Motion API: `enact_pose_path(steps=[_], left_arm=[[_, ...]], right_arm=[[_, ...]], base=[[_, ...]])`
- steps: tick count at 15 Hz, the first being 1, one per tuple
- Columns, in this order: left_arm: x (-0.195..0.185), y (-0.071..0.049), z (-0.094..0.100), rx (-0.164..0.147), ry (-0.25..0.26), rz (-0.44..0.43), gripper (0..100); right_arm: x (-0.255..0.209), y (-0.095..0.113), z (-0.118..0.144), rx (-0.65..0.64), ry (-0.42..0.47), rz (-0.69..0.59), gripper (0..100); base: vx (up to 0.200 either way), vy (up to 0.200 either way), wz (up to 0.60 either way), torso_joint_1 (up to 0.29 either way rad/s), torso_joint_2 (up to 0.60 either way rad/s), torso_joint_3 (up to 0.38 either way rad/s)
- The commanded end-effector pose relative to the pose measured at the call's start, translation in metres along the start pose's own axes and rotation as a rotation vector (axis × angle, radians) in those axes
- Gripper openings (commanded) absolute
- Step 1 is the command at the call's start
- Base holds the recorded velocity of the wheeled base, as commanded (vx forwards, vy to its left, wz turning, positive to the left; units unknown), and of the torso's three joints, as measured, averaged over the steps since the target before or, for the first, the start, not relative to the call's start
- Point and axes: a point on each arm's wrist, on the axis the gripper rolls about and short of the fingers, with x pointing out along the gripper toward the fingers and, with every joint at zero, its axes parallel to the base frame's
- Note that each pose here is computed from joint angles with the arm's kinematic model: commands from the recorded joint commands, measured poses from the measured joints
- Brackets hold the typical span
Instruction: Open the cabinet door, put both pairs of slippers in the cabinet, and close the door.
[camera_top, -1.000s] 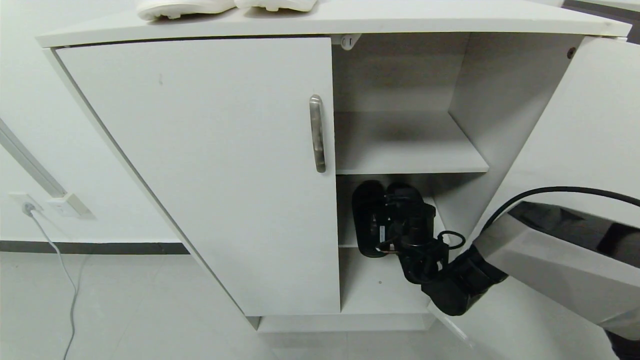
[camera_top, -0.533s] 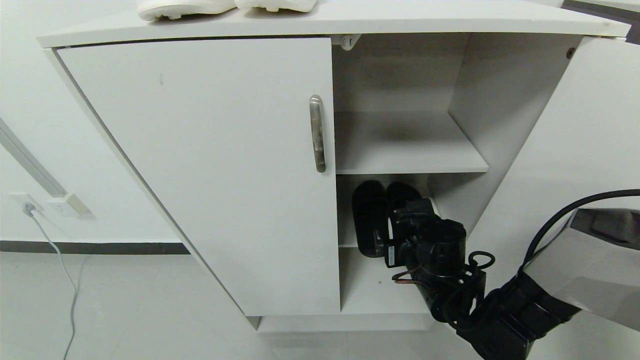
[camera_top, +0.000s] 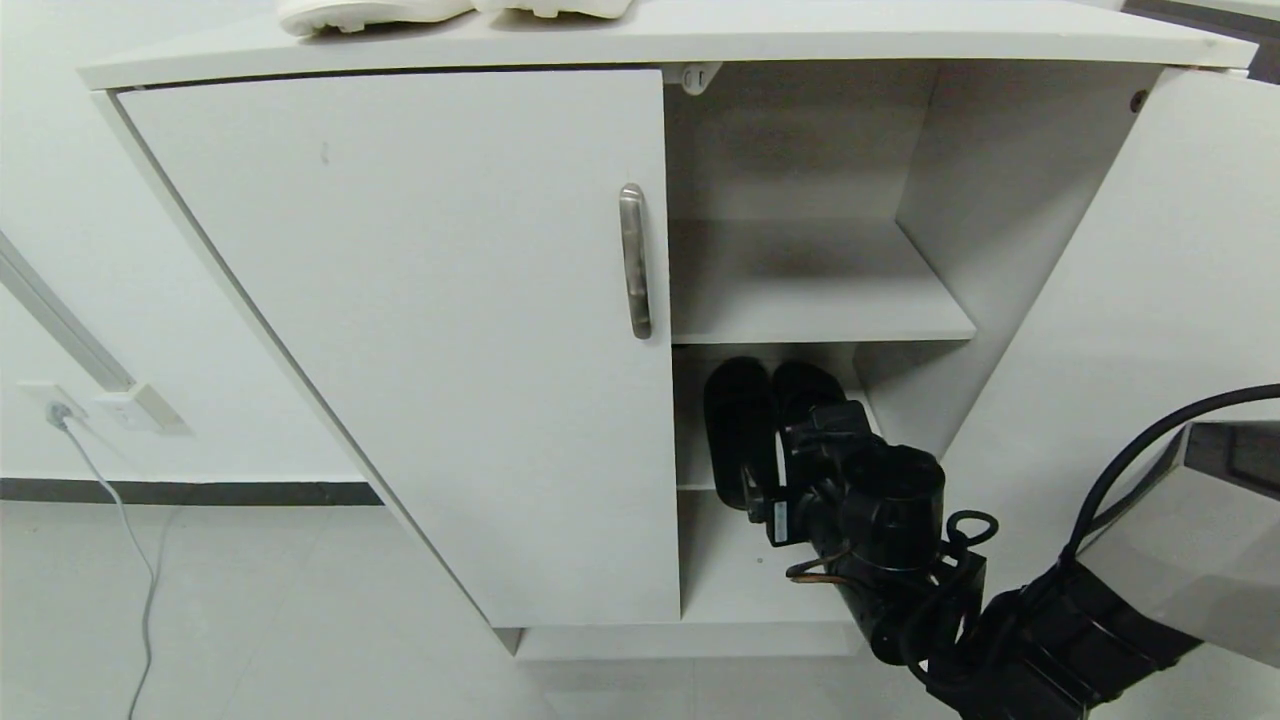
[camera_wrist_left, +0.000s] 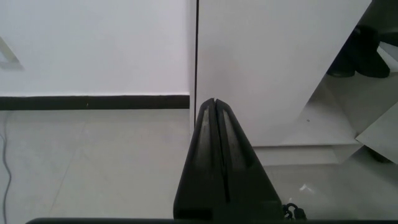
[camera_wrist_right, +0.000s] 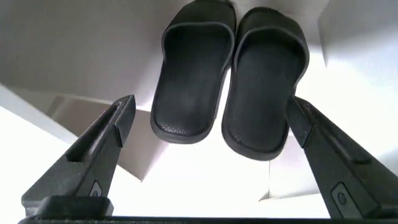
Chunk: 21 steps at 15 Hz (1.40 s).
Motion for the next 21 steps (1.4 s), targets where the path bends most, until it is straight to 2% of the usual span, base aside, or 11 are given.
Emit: enact_pose_path(steps=[1, 5, 21], left_arm=[[0.0001, 0.0, 0.0001, -0.001, 0.001, 0.001, 0], [0.0001, 0.0, 0.0001, -0.001, 0.001, 0.003, 0], [0.0001, 0.0, 0.0001, 0.012, 0.001, 0.001, 0]], right_arm=[[-0.0016, 0.0008, -0.0003, -0.001, 0.001, 0.004, 100], [-0.0057, -0.0015, -0.0026, -0.01, -0.017, 0.006, 100], [-0.0055, -0.0034, -0.0011, -0.016, -0.035, 0.001, 100]], base=[[-0.2, 0.0, 0.0, 0.002, 0.01, 0.007], [-0.2, 0.0, 0.0, -0.001, 0.0, 0.004], [0.0, 0.0, 0.0, 0.0, 0.0, 0.004]])
